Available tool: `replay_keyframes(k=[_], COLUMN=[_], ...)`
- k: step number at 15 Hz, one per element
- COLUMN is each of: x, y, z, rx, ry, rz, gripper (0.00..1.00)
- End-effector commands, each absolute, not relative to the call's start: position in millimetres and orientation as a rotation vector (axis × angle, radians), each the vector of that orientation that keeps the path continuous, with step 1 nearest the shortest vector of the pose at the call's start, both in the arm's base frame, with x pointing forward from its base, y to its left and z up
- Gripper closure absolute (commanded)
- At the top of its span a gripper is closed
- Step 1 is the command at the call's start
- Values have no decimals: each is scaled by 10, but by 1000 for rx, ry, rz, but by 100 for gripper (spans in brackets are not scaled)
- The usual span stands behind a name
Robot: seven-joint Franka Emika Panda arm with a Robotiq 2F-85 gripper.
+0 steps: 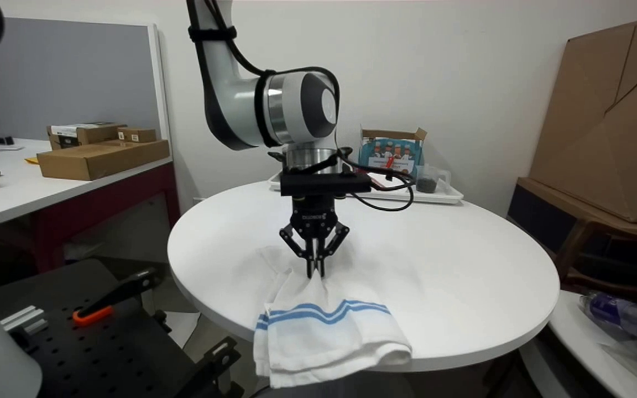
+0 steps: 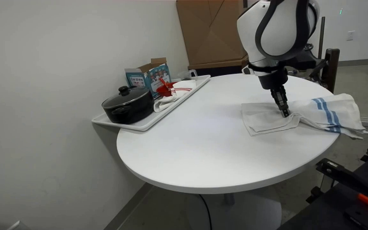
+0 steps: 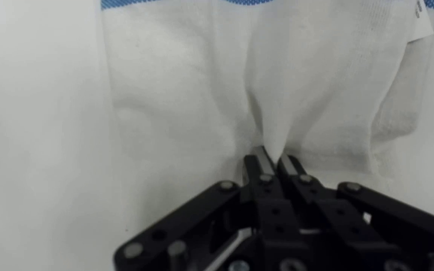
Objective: Use the towel to wipe the table.
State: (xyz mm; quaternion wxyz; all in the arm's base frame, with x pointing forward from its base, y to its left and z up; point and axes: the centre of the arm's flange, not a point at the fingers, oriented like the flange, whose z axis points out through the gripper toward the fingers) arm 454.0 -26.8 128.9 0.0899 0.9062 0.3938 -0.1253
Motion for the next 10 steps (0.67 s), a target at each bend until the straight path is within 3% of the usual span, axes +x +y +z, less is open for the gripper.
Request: replay_keyframes(k=[1,10], x=[4360,4143], y=[388,1619], z=[1384,1290], rx=[2737,2742], ry=[1305,1472], rz=[-399,-407], gripper=[99,99])
